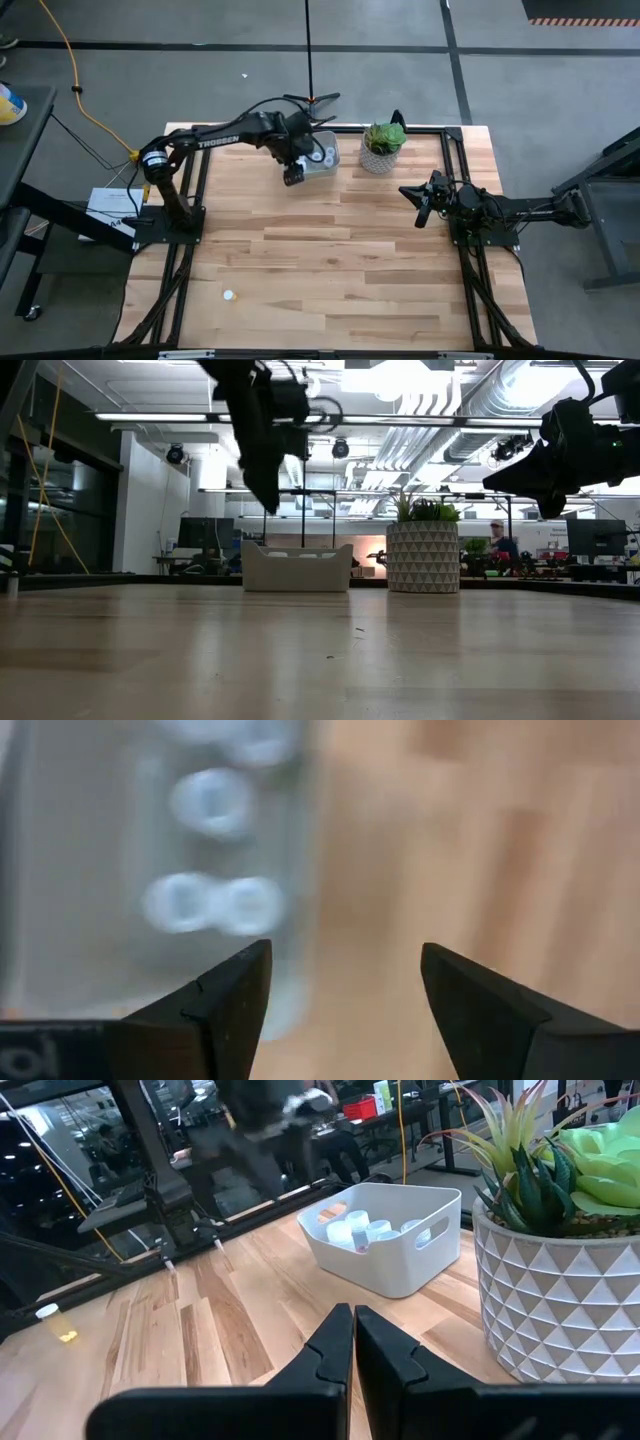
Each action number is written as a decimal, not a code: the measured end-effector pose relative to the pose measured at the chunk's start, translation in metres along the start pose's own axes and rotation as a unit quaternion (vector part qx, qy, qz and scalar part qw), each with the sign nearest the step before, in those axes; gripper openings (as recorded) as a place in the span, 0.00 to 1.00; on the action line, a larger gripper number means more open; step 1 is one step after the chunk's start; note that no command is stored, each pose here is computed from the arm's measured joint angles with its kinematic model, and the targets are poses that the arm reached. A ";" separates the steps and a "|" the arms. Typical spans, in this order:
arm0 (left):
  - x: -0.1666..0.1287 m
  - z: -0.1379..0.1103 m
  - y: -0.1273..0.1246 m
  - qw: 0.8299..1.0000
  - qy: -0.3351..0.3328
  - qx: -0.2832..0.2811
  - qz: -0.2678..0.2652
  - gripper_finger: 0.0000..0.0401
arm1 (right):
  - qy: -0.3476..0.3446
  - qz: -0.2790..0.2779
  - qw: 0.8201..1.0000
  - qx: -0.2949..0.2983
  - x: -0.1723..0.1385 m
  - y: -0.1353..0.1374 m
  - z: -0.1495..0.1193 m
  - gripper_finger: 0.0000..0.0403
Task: Pick and place pill bottles into a basket
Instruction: Put the yellow pill bottle into the gray bin, then return to Home Position
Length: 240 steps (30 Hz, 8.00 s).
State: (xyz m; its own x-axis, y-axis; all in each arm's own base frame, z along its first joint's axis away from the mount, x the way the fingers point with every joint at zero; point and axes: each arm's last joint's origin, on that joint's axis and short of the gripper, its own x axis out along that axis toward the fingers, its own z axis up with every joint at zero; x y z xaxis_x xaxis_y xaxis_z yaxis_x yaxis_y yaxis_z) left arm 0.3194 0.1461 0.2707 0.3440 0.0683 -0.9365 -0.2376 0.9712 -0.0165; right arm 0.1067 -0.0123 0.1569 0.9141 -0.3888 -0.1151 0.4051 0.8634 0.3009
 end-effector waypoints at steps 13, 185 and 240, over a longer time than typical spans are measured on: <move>-0.054 -0.025 -0.124 0.964 0.204 0.129 -0.113 0.73 | 0.001 0.001 1.000 0.000 0.000 0.000 0.000 0.02; 0.019 -0.025 0.023 0.993 0.017 0.098 0.059 0.35 | 0.000 -0.044 0.999 0.021 0.002 -0.002 -0.002 0.02; -0.059 0.000 -0.077 0.879 -0.435 0.082 -0.180 0.11 | 0.006 -0.026 1.000 0.005 0.002 -0.001 -0.002 0.02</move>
State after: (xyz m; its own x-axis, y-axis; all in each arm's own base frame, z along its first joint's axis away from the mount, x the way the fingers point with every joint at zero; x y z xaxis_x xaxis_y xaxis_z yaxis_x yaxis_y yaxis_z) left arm 0.3178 0.0671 0.3270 0.9507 -0.1716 -0.2582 0.1392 0.9805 -0.1391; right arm 0.1082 -0.0135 0.1540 0.8916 -0.4296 -0.1431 0.4527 0.8387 0.3028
